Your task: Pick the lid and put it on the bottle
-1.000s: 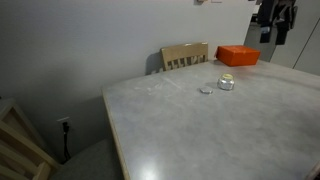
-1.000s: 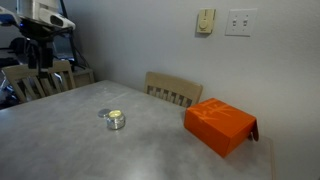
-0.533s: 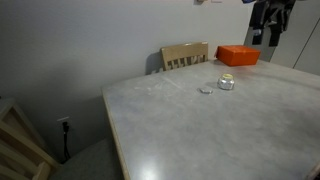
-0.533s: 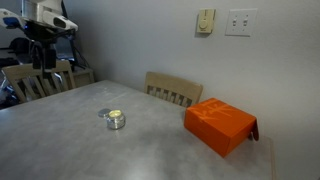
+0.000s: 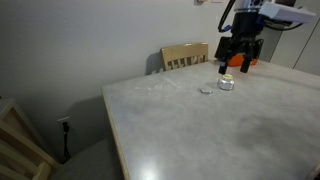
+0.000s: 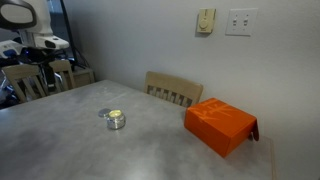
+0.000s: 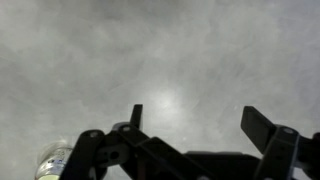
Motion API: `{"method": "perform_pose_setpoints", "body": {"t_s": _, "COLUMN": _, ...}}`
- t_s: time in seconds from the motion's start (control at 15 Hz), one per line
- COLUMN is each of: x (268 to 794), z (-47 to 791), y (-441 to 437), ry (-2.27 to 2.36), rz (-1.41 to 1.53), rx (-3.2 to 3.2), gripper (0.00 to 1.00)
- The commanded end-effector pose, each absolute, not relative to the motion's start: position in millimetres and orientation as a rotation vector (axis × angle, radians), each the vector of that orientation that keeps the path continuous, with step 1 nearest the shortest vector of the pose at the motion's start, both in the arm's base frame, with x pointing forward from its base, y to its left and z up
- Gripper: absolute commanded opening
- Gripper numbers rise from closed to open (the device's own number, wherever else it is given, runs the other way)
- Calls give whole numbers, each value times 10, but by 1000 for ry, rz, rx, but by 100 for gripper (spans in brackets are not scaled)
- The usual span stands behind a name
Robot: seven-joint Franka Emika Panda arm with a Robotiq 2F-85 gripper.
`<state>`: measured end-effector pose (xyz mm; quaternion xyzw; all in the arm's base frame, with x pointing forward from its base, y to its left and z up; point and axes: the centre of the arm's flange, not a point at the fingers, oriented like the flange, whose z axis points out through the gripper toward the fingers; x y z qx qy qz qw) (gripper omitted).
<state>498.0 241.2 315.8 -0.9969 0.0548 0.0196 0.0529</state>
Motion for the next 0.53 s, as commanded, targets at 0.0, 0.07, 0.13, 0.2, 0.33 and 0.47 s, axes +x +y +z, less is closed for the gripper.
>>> {"method": "perform_pose_setpoints", "body": {"t_s": 0.0, "x": 5083, "z": 2634, "y": 2568, "ry": 282, "rz": 64, "rx": -3138, "gripper": 100}}
{"method": "perform_pose_setpoints", "body": {"t_s": 0.07, "x": 5095, "z": 2506, "y": 2536, "ry": 323, "rz": 78, "rx": -3152, "gripper": 100}}
{"method": "perform_pose_setpoints", "body": {"t_s": 0.13, "x": 5119, "z": 2382, "y": 2461, "ry": 368, "rz": 106, "rx": -3153, "gripper": 100}}
{"method": "perform_pose_setpoints", "body": {"t_s": 0.2, "x": 5149, "z": 2276, "y": 2384, "ry": 404, "rz": 135, "rx": -3150, "gripper": 100}}
{"method": "perform_pose_setpoints", "body": {"t_s": 0.33, "x": 5253, "z": 2113, "y": 2117, "ry": 467, "rz": 179, "rx": -3119, "gripper": 100}}
{"method": "perform_pose_setpoints", "body": {"t_s": 0.47, "x": 5461, "z": 2123, "y": 1688, "ry": 528, "rz": 212, "rx": -3060, "gripper": 100}}
